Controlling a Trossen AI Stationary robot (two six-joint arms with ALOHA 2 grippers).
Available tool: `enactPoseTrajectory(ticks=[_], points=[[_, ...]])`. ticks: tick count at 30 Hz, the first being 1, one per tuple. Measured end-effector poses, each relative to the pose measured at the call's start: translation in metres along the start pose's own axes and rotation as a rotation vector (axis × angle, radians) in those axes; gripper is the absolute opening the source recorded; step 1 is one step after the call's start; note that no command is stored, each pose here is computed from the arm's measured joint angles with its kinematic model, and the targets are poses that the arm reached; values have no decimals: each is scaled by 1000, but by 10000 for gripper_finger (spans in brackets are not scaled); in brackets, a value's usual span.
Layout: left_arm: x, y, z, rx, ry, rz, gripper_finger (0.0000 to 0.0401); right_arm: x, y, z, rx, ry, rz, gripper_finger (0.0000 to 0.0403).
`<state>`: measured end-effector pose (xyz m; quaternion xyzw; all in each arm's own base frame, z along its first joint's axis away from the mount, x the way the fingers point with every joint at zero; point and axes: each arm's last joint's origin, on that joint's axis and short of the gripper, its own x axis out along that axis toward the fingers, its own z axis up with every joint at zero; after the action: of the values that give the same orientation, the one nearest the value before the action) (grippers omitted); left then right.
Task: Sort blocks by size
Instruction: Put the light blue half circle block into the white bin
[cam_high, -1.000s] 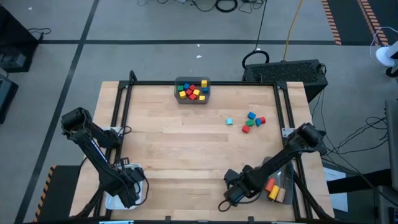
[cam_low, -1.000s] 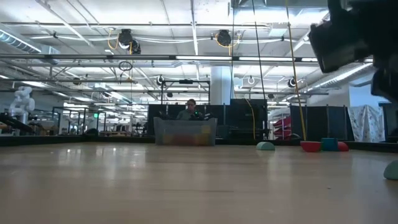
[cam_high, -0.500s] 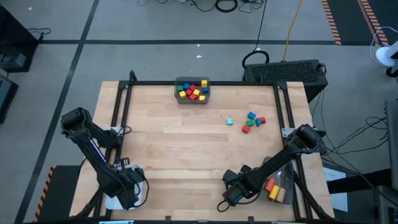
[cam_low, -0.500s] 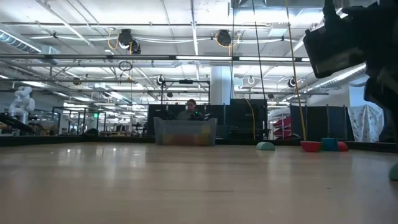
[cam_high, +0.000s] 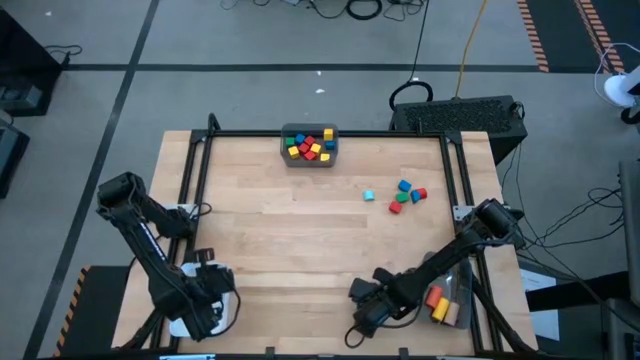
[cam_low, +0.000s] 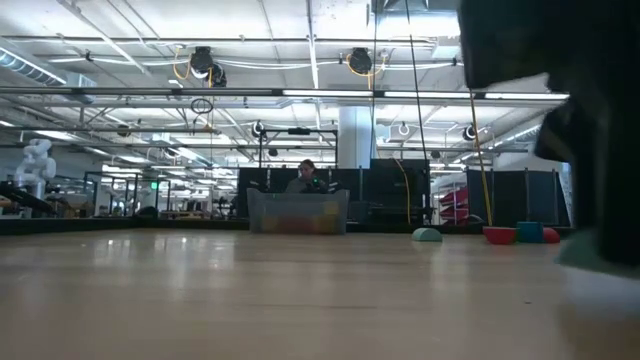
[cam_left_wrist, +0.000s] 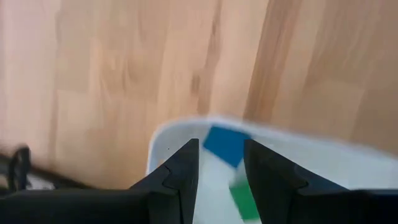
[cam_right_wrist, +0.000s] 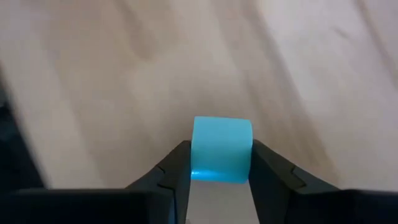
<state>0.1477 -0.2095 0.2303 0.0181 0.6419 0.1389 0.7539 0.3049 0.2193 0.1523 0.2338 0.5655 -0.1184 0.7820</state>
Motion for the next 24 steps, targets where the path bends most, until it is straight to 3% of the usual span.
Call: enactPoseTrajectory(ticks=[11,17,24], points=[[-12,-15,21,146,-366,-41,129,-3,18,34,-154,-221,244,116],[-19,-29,40,342,-576,-86,129,-6,19,56,-214,-325,326,113],[-24,-32,62,442,-717,-54,129,-8,12,82,-241,-397,392,116]])
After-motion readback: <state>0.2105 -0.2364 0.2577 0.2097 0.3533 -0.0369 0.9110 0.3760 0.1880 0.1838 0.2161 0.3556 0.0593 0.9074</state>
